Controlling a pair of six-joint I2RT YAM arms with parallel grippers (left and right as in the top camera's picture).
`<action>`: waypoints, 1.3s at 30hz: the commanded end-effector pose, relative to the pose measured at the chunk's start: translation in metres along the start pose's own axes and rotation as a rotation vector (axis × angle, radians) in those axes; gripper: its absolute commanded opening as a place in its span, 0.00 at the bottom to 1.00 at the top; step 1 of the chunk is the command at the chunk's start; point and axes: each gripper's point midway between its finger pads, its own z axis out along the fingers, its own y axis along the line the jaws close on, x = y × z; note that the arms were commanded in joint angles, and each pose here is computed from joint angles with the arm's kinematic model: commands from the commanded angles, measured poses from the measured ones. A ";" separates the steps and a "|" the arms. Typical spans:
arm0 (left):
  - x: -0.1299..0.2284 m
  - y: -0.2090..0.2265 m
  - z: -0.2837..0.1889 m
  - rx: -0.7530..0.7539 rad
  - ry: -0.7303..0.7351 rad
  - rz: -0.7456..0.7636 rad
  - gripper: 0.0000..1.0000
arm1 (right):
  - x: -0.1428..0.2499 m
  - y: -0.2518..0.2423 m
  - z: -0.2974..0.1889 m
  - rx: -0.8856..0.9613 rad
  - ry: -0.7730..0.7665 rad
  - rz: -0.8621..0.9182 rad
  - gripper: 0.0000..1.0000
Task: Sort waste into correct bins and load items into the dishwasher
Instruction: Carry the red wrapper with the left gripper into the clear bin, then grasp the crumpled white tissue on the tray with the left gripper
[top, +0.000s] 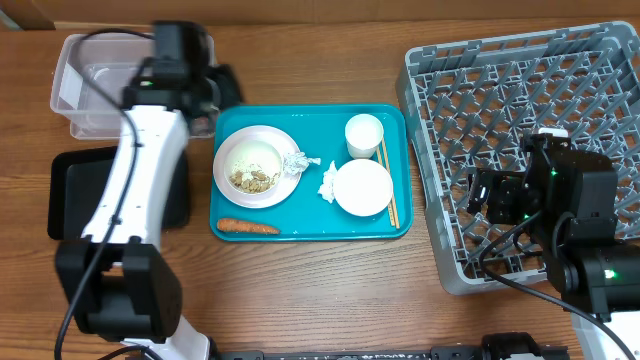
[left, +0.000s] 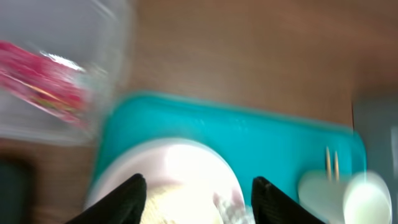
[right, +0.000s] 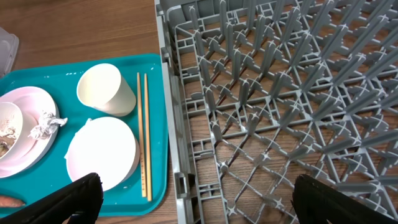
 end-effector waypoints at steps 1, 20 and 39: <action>0.037 -0.040 0.008 0.051 0.108 0.233 0.60 | -0.011 0.000 -0.007 0.003 -0.034 0.004 1.00; 0.133 -0.063 0.079 -0.063 0.376 0.730 0.72 | -0.007 -0.001 0.000 0.009 0.000 0.006 1.00; 0.157 -0.054 0.100 -0.077 0.463 0.737 0.67 | -0.006 -0.001 0.000 0.009 0.004 0.006 1.00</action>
